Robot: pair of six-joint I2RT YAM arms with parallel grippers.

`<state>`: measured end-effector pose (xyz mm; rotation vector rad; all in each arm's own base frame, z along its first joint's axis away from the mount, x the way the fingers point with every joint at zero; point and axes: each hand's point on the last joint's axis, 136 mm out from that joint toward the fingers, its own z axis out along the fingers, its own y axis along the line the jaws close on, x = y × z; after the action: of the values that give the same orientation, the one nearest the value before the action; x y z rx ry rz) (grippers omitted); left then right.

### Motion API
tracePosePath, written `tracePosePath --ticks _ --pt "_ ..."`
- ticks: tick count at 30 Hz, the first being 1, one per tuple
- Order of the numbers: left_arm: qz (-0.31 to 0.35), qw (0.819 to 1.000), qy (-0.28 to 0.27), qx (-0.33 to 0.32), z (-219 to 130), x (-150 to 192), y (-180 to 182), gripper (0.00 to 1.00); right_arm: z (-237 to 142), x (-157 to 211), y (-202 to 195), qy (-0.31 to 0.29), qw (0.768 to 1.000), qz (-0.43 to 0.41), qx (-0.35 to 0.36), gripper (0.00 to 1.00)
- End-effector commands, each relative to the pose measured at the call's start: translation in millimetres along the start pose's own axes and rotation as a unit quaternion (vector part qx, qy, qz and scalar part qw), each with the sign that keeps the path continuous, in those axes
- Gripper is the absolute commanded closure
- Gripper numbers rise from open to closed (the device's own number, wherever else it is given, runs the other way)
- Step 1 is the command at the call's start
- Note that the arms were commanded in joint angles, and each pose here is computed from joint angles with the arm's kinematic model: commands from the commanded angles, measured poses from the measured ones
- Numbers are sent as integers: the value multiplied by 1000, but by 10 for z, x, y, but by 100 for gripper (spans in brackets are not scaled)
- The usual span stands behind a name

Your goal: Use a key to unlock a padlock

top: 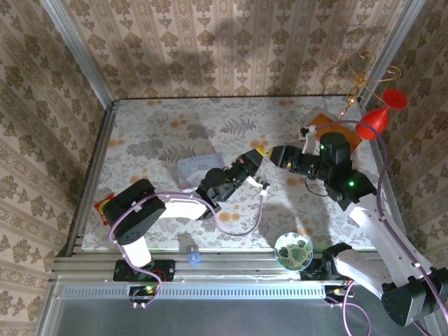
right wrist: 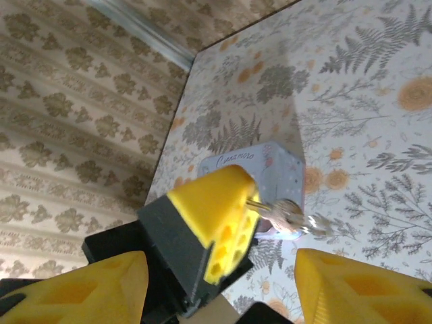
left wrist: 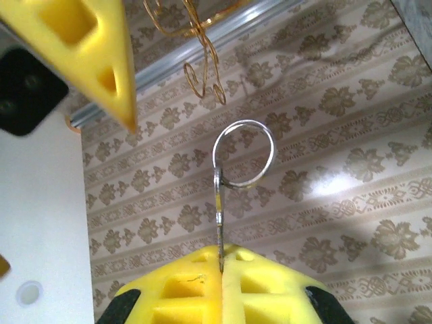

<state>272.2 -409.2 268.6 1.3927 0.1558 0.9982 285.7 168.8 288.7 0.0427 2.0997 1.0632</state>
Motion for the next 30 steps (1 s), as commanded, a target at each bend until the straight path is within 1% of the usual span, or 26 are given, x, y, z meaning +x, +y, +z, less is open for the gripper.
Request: tracePosePath --ticks 1,3,7,11,14,20,23,30 --pt "22 999 12 -40 -93 44 360 100 -64 62 110 18 998 -41 -44 42" --pt "9 999 9 -47 -147 16 451 100 -62 62 86 23 998 -37 -56 48" --pt "-13 998 7 -57 -241 6 585 100 -73 20 150 34 993 -36 -108 51" --pt "-35 997 15 -63 -294 56 665 100 -56 2 181 47 990 -35 -126 61" --pt "-42 997 21 -61 -312 91 667 100 -68 -16 273 47 986 -35 -154 61" --pt "-58 996 26 -59 -316 114 662 100 -65 -18 308 51 984 -29 -166 63" --pt "-60 996 26 -61 -310 121 675 100 -51 5 274 56 985 -28 -160 65" --pt "-61 996 24 -66 -316 125 716 100 -10 49 206 63 986 -23 -153 64"
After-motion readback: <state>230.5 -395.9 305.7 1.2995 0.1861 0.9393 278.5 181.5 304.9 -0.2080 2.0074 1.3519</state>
